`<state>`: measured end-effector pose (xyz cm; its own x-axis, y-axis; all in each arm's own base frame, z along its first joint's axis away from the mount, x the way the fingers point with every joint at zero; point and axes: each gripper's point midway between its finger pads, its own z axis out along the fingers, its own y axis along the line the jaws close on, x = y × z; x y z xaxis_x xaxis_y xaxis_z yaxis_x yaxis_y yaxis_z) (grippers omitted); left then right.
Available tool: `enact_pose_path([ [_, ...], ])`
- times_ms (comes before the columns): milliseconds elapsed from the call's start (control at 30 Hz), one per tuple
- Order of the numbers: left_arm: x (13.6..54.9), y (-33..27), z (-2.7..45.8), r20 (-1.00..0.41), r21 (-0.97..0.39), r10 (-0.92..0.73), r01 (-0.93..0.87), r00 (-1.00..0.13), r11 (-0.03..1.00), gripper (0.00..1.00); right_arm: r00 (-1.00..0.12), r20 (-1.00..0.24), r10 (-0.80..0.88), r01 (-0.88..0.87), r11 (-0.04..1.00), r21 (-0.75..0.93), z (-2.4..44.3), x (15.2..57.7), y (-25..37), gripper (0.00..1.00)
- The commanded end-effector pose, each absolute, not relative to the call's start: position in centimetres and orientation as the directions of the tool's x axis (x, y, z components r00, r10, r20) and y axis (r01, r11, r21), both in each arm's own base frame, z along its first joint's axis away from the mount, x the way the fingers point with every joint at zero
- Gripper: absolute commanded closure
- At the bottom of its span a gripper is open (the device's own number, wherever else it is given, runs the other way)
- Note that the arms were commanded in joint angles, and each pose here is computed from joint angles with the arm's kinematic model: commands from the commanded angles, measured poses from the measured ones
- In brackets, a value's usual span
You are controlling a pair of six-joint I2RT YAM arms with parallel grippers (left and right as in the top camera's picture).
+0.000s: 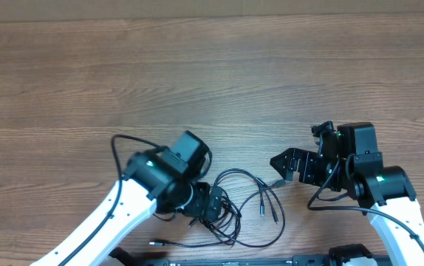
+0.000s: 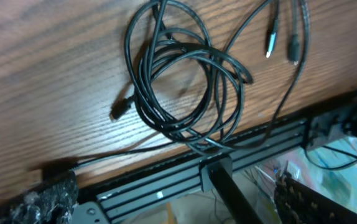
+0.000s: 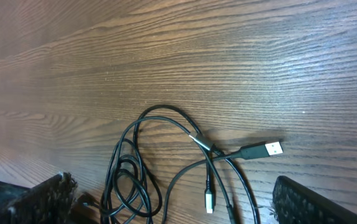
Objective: Untangle cables
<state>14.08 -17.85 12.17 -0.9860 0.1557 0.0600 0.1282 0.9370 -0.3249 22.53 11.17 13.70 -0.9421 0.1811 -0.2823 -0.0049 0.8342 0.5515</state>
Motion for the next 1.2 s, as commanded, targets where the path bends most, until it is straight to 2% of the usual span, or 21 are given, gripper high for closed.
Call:
enact_pose_path([
  [0, 12.2, -17.7, 8.9, 0.157, -0.268, 0.023, -0.02, -0.987, 0.963, 0.0, -0.935, -0.299, 0.189, -0.007, 0.836, 0.549, 14.2, 22.9, 11.0, 0.0],
  [300, 11.6, -17.7, 4.5, 0.218, -0.231, -0.259, -0.308, -0.941, 0.923, 0.0, -0.938, -0.293, 0.188, -0.003, 0.837, 0.548, 14.1, 22.7, 11.0, 0.0],
  [467, 12.1, -17.1, 3.7, 0.189, -0.201, -0.339, -0.374, -0.922, 0.905, 0.04, -0.938, -0.292, 0.188, -0.002, 0.837, 0.547, 14.1, 22.7, 11.0, 0.0],
  [600, 12.0, -16.9, 3.1, 0.199, -0.188, -0.397, -0.432, -0.896, 0.882, 0.11, -0.938, -0.292, 0.188, -0.003, 0.837, 0.547, 14.1, 22.7, 11.0, 0.0],
  [833, 11.6, -16.6, 2.0, 0.202, -0.183, -0.408, -0.443, -0.89, 0.878, 0.16, -0.934, -0.303, 0.188, -0.009, 0.836, 0.549, 14.2, 22.9, 11.0, 0.0],
  [933, 11.9, -16.9, 2.0, 0.197, -0.196, -0.406, -0.441, -0.893, 0.876, 0.24, -0.933, -0.305, 0.189, -0.01, 0.836, 0.549, 14.3, 23.0, 11.0, 0.0],
  [1033, 11.9, -17.0, 1.6, 0.204, -0.189, -0.405, -0.442, -0.891, 0.877, 0.47, -0.933, -0.305, 0.189, -0.011, 0.836, 0.549, 14.3, 23.0, 11.0, 0.0],
  [1167, 11.6, -16.8, 0.7, 0.227, -0.149, -0.41, -0.447, -0.883, 0.882, 0.55, -0.933, -0.306, 0.189, -0.011, 0.836, 0.549, 14.3, 23.0, 11.0, 0.0],
])
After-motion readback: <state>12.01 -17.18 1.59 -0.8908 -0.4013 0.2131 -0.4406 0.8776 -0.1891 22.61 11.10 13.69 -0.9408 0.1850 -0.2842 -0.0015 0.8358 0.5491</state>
